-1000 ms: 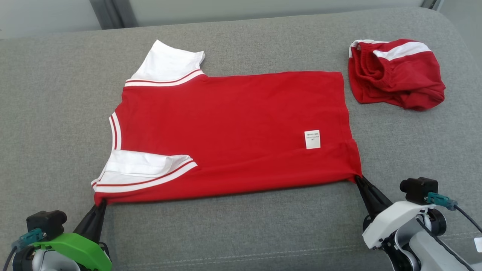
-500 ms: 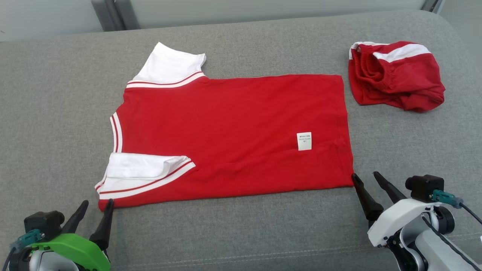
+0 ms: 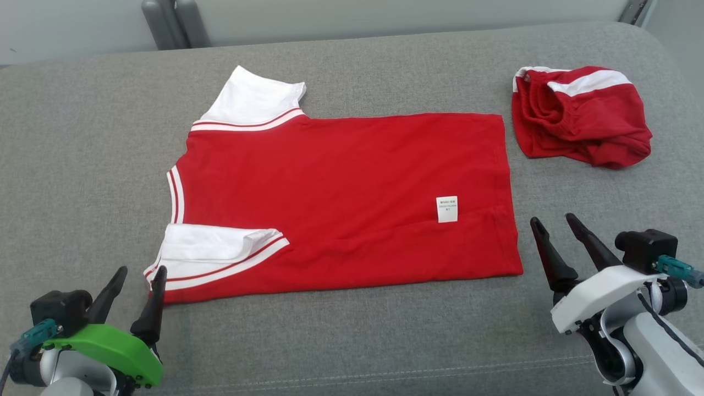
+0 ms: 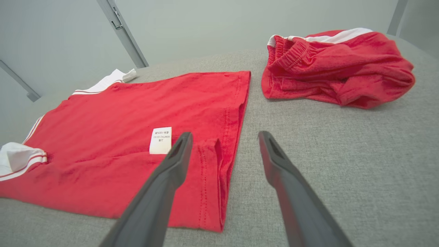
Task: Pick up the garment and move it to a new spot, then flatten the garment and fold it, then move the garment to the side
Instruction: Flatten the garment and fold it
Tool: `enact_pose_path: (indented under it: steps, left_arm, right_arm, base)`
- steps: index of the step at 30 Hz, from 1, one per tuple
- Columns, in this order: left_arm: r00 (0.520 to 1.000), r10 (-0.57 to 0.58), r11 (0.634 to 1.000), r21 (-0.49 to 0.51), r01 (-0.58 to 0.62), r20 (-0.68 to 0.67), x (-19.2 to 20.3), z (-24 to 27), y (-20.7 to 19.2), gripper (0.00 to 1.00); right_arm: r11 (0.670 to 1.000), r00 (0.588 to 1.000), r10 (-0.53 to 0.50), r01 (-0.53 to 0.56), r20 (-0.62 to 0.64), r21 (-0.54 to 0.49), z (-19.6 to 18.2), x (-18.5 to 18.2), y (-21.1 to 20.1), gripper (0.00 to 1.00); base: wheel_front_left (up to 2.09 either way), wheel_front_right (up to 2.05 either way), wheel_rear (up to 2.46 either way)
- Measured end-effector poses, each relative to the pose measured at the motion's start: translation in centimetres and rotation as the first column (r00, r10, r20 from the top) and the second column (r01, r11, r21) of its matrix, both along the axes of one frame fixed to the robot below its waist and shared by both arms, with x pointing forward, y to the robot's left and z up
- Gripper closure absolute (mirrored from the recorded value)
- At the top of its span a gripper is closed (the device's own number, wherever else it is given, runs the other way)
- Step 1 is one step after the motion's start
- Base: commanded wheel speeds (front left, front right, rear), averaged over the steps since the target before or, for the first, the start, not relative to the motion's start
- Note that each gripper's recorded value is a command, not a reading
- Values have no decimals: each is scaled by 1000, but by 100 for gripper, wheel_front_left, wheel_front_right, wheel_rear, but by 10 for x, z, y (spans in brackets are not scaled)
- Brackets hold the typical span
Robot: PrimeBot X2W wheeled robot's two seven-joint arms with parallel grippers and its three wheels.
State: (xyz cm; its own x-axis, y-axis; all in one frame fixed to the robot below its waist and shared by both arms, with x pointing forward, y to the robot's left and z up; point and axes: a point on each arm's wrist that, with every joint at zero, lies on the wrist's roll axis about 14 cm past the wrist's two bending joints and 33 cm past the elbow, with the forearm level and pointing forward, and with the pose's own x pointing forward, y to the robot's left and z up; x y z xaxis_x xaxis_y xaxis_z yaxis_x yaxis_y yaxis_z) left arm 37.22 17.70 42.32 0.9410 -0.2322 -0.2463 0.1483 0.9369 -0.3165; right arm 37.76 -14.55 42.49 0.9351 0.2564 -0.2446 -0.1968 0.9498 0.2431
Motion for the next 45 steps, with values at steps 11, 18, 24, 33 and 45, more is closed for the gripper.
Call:
enact_pose_path:
  steps: [11, 18, 24, 33, 45]
  left_arm:
    - [993, -8, 999, 33, 4, 121, 27, 35, -7, 0]
    - [986, -1, 1000, 9, 0, 168, 41, 51, -16, 0]
    - [980, -20, 1000, 4, 19, 197, 56, 60, -22, 0]
    - [974, -79, 997, 17, 77, 212, 92, 71, -30, 0]
    - [976, -126, 989, -58, 138, 176, 160, 75, -38, 0]
  right_arm:
    - [1000, 995, 4, -5, 99, 7, 30, 14, 4, 0]
    - [999, 991, -22, 19, 133, 25, 41, 17, 3, 0]
    - [999, 989, -34, 30, 144, 30, 44, 25, 1, 0]
    - [1000, 987, -17, 14, 161, 22, 52, 58, 3, 0]
    - [1000, 998, 4, -4, 68, 4, 27, 111, 9, 0]
  base:
    - [0, 0, 0]
    - [0, 0, 0]
    - [0, 0, 0]
    - [0, 0, 0]
    - [0, 0, 0]
